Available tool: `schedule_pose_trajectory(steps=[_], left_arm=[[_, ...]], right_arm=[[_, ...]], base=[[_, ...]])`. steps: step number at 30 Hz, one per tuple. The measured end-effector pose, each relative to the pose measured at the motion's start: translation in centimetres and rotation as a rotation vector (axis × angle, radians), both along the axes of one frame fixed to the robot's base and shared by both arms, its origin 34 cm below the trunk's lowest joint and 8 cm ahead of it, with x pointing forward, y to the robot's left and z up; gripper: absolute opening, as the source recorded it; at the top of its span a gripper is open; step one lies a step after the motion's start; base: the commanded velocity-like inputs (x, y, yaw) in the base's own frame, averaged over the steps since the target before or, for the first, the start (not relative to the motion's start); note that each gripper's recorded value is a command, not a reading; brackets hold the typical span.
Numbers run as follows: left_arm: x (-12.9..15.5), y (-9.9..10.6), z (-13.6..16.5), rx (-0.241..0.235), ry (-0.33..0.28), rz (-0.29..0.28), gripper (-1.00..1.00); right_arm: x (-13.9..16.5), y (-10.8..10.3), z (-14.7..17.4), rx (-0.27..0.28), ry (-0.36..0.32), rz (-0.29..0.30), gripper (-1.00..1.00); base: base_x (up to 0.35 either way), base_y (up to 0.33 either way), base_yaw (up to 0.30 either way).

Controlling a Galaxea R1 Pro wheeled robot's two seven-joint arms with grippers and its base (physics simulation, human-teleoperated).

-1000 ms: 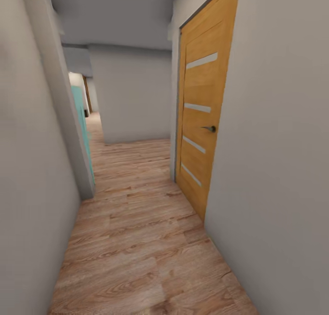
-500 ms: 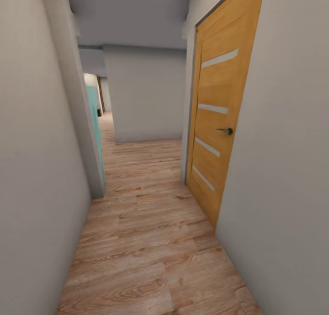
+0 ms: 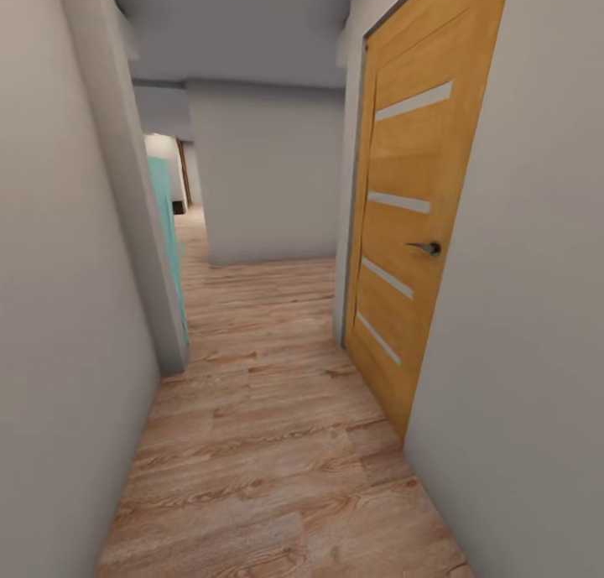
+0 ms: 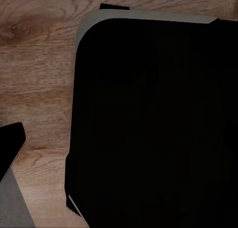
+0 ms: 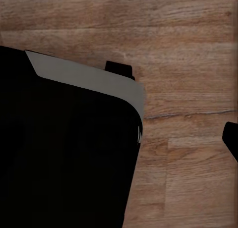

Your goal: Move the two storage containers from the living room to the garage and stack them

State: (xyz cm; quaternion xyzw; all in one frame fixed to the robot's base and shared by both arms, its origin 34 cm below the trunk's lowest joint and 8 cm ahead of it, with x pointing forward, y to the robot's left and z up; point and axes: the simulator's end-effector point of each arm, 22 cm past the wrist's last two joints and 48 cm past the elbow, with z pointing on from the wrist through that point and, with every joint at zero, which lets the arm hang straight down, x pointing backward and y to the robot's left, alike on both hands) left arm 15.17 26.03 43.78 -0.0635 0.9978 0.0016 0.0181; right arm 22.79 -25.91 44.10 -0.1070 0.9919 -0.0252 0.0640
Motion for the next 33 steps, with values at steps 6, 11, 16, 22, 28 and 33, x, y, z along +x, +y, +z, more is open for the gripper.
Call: schedule_pose_trajectory(steps=[6,11,16,22,28,33], left_arm=[[0.00,0.01,0.00,0.000,0.000,0.000,1.00],[0.00,0.00,0.00,0.000,0.000,0.000,1.00],[0.00,-0.09,0.00,-0.001,0.000,0.001,1.00],[0.00,-0.12,0.00,-0.002,0.000,0.001,1.00],[0.00,-0.13,0.00,-0.002,0.000,0.000,1.00],[0.00,-0.13,0.00,-0.002,0.000,0.000,1.00]], right_arm=[[0.00,0.01,0.00,0.000,0.000,0.000,1.00],[0.00,0.04,0.00,0.000,0.000,0.001,1.00],[0.00,-0.01,0.00,0.000,0.000,0.001,1.00],[0.00,-0.02,0.00,0.000,0.000,0.001,1.00],[0.03,-0.01,0.00,0.000,-0.001,0.000,1.00],[0.01,-0.02,0.00,0.000,0.000,0.000,1.00]], base=[[0.321,0.000,0.000],[0.321,0.000,0.058],[0.321,0.000,0.183],[0.321,0.000,0.028],[0.321,0.000,0.002],[0.321,0.000,0.000]])
